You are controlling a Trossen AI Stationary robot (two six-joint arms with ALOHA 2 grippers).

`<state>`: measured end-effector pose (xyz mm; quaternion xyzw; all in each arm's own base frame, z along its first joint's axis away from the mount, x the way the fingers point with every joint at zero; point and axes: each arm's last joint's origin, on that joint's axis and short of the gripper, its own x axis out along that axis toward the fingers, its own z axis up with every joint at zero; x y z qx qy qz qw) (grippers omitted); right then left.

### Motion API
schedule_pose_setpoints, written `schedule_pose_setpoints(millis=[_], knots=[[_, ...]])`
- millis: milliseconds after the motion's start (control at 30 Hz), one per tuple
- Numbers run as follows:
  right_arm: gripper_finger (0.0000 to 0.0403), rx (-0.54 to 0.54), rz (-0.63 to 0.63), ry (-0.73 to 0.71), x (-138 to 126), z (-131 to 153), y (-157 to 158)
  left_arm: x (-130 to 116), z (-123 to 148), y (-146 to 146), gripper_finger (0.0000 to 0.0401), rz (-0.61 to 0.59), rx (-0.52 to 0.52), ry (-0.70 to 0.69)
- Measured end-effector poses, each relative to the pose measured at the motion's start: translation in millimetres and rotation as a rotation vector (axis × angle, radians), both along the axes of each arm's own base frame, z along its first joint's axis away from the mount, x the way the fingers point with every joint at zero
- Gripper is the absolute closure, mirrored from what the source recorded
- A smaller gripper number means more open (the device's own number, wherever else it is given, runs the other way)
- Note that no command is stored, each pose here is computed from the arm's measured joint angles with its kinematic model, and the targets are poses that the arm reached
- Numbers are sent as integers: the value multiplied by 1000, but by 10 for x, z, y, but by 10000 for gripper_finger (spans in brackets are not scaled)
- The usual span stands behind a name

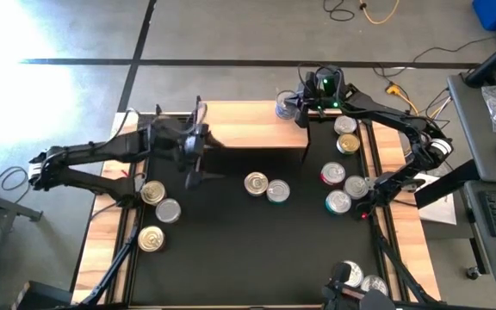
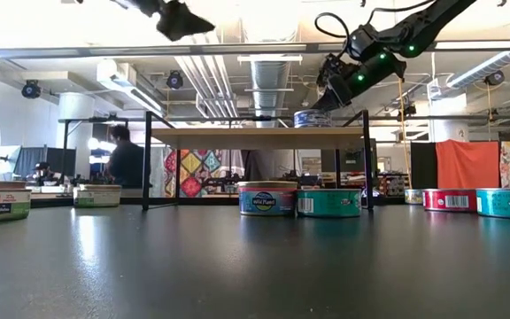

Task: Stack canned seafood by type on shelf
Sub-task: Stack the blue tuna can on top of the other blue tuna can on the shelf, then put the red tuna can on the shelf

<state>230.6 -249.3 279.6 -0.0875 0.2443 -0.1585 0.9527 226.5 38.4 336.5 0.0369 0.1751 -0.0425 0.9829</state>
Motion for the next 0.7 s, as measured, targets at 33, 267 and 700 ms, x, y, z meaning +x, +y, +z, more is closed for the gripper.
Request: schedule_pose_setpoints(millis=[33, 267, 700], knots=[[392, -3, -2, -9, 8, 33, -8, -26, -4, -31, 3, 4, -9, -4], [392, -33, -3, -105, 71, 381, 37, -149, -259, -237, 3, 15, -4, 39], [392, -147, 227, -340, 106, 1160, 992, -430, -711, -487, 3, 119, -150, -34]])
